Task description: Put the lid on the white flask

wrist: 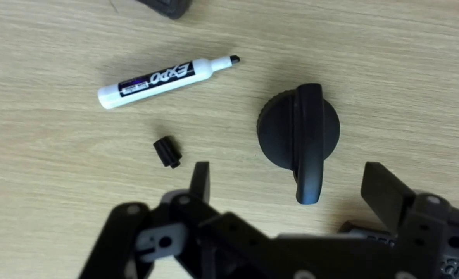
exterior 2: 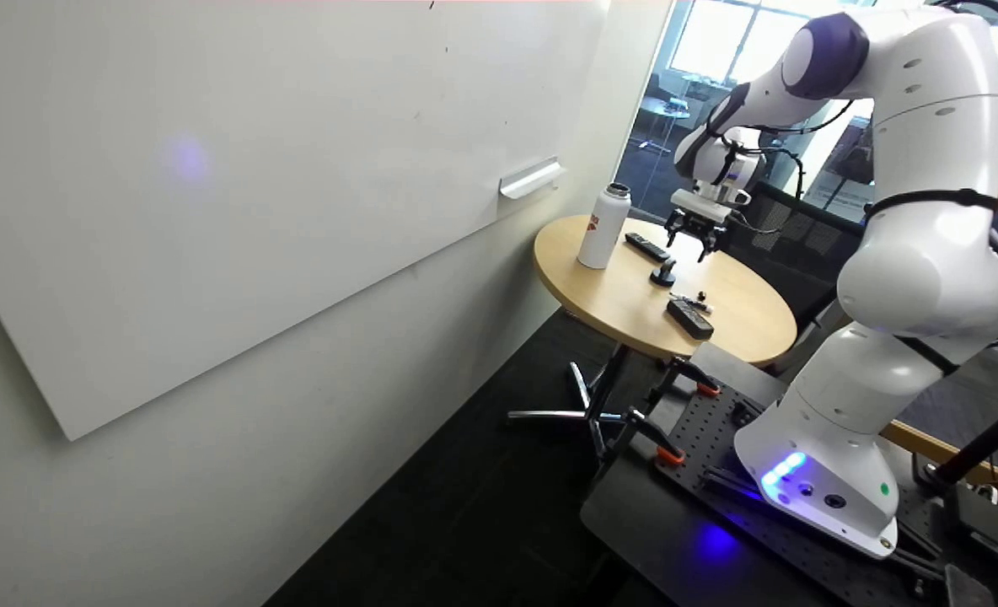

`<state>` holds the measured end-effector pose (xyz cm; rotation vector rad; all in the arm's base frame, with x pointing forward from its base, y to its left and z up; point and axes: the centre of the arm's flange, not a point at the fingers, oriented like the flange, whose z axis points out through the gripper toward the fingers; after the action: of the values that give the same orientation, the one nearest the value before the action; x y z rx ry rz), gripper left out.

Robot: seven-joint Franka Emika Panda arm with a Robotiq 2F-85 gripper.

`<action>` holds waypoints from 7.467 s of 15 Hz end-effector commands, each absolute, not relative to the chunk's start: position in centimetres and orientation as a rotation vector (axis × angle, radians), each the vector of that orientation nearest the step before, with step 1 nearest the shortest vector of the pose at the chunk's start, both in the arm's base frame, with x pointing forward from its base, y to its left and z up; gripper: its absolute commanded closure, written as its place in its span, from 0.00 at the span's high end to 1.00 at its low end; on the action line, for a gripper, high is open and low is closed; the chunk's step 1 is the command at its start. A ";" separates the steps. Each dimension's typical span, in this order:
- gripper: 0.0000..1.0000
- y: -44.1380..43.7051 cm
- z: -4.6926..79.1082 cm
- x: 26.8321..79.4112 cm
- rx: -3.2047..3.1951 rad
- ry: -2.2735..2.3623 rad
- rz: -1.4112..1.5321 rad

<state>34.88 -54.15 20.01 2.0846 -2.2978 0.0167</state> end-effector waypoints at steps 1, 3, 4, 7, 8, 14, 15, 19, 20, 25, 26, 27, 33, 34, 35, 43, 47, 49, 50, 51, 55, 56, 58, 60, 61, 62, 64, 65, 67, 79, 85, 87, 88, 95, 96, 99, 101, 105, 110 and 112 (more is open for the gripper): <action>1.00 -54.2 19.8 35.0 2.083 -2.297 0.014; 1.00 -54.3 19.6 35.2 2.077 -2.299 0.015; 1.00 -54.3 19.6 35.2 2.077 -2.299 0.016; 1.00 -53.9 19.2 35.6 2.061 -2.289 0.049; 1.00 -53.8 19.0 35.8 2.057 -2.284 0.061; 1.00 -53.6 17.1 36.8 2.041 -2.252 0.115; 1.00 -53.6 16.7 36.9 2.039 -2.249 0.113; 0.73 -53.6 15.6 36.9 2.045 -2.242 0.091; 0.68 -53.5 15.4 36.9 2.045 -2.241 0.086; 0.30 -53.5 15.7 36.9 2.045 -2.234 0.093; 0.21 -53.5 16.0 36.9 2.043 -2.232 0.102; 0.14 -53.5 16.3 36.9 2.038 -2.230 0.109; 0.05 -54.1 19.7 35.8 1.987 -2.229 0.152; 0.05 -54.3 20.5 35.5 1.978 -2.228 0.161; 0.05 -54.5 21.4 35.3 1.977 -2.224 0.175; 0.05 -54.5 30.9 34.8 2.078 -2.169 0.326; 0.05 -53.1 36.3 35.6 2.230 -2.041 0.374; 0.05 -52.1 38.6 36.9 2.329 -1.971 0.369; 0.05 -51.7 39.5 37.5 2.389 -1.937 0.355; 0.05 -51.1 40.2 38.2 2.456 -1.904 0.335; 0.05 -49.9 40.4 39.8 2.528 -1.834 0.322; 0.20 -49.6 40.7 40.1 2.541 -1.823 0.324; 0.20 -49.6 40.4 40.1 2.541 -1.823 0.317; 0.20 -49.8 40.1 39.9 2.535 -1.829 0.308; 0.20 -50.0 39.9 39.7 2.531 -1.833 0.304; 0.05 -50.0 39.8 39.6 2.530 -1.835 0.302; 0.05 -49.4 41.1 40.5 2.550 -1.827 0.357; 0.05 -49.1 41.7 40.9 2.560 -1.806 0.380; 0.05 -48.4 43.0 42.0 2.564 -1.758 0.434; 0.05 -46.3 45.3 47.3 2.640 -1.643 0.505; 0.05 -45.5 43.3 48.7 2.668 -1.597 0.445; 0.05 -45.6 42.4 49.2 2.680 -1.591 0.441; 0.05 -45.6 42.0 49.4 2.684 -1.590 0.433; 0.05 -46.2 40.4 50.6 2.682 -1.596 0.398; 0.05 -46.3 40.4 50.7 2.681 -1.594 0.398; 0.05 -46.3 40.4 51.0 2.680 -1.585 0.401; 0.05 -46.2 40.4 51.2 2.685 -1.580 0.401; 0.05 -45.8 40.2 51.4 2.707 -1.573 0.383; 0.05 -45.2 39.5 51.7 2.727 -1.565 0.368; 0.05 -45.1 39.3 51.8 2.728 -1.564 0.364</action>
<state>51.55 -45.00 39.05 2.6927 -1.5760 0.3726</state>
